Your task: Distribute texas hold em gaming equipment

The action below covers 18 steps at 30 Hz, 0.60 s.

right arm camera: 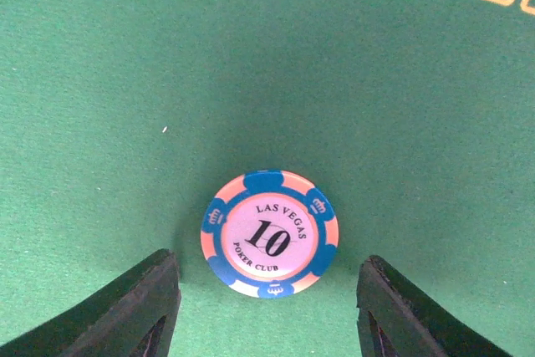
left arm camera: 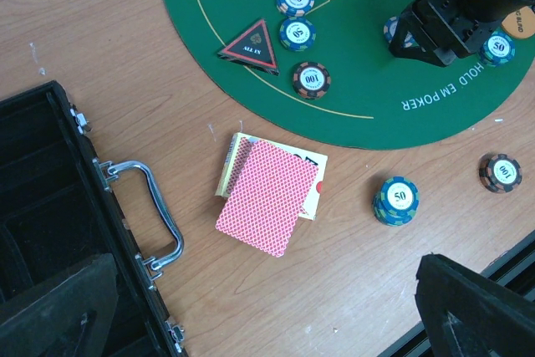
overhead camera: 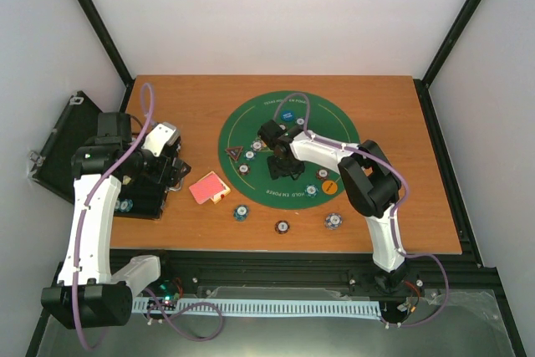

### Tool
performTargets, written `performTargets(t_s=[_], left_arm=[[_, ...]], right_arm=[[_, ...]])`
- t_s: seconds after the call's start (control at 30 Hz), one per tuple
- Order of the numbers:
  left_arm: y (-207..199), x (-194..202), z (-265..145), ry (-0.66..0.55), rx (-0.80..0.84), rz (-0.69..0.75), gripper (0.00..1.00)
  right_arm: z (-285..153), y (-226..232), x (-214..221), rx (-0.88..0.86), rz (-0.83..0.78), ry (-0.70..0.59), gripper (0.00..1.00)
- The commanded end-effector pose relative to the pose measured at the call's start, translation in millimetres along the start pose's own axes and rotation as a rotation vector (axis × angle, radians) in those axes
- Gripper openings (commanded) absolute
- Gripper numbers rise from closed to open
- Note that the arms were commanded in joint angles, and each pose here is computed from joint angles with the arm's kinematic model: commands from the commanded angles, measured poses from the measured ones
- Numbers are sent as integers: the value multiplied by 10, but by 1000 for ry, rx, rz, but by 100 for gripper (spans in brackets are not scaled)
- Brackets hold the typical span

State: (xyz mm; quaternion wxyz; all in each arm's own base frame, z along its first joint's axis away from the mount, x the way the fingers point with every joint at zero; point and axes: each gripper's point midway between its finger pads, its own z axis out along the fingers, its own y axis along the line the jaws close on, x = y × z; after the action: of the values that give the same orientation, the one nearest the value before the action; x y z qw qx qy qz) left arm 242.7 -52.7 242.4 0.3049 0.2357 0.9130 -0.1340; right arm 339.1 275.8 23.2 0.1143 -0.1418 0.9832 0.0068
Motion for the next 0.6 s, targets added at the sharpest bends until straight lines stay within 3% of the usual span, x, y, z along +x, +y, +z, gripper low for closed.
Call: performTargets(t_s=[0.0,0.37,0.57], left_arm=[[-9,-36,-50,-26,-6,27,100],[-1,-42,-60,-27,-13,29,100],[-8,-32,-43,-24,-6,29,100]], right_arm=[[57,76,24,-16,-12,1,59],[124,75,10,-2,-17,19,55],[185,24,94,9,-14,35,48]])
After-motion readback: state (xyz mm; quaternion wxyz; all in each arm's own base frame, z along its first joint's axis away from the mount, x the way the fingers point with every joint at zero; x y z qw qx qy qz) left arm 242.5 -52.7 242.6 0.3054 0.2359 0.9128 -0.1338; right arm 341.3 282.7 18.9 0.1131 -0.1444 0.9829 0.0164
